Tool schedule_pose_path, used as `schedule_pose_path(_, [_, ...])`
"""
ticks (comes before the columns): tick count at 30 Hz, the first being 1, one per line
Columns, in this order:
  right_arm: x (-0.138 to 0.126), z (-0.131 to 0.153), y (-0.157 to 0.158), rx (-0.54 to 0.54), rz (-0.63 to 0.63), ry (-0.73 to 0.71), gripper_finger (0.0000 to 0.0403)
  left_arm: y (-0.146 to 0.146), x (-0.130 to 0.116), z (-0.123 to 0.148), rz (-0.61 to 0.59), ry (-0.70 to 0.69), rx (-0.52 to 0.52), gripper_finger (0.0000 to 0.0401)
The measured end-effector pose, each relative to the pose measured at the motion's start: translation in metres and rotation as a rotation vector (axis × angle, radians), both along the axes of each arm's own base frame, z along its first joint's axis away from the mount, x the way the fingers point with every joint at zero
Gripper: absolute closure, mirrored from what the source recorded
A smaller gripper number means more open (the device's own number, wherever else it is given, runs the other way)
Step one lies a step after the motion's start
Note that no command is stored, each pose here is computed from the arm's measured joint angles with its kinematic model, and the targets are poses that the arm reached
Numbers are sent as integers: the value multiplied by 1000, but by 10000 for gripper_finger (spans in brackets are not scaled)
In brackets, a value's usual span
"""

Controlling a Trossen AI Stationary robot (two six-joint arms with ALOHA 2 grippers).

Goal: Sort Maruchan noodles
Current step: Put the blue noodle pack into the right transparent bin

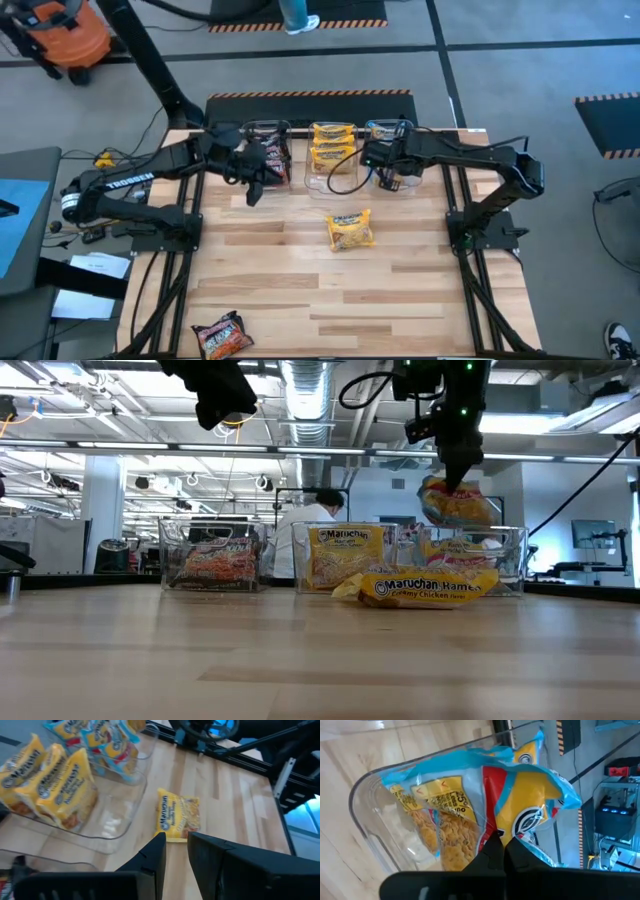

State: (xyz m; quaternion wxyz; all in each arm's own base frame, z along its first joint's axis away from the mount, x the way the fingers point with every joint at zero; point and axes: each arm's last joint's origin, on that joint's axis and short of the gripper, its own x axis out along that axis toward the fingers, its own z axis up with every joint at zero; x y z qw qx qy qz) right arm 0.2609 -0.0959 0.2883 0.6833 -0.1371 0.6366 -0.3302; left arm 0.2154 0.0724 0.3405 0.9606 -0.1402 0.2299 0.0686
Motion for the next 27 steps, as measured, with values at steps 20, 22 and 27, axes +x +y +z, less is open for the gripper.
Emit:
schedule_pose_path(20, [-10,-46,5,91,-16,58,403,22,-9,0,22,-13,-8,335])
schedule_pose_path(22, [-11,-50,6,114,-17,61,403,22,-9,0,19,-12,-1,335])
schedule_pose_path(27, [-8,-52,6,172,-7,7,400,22,-10,0,6,-9,24,335])
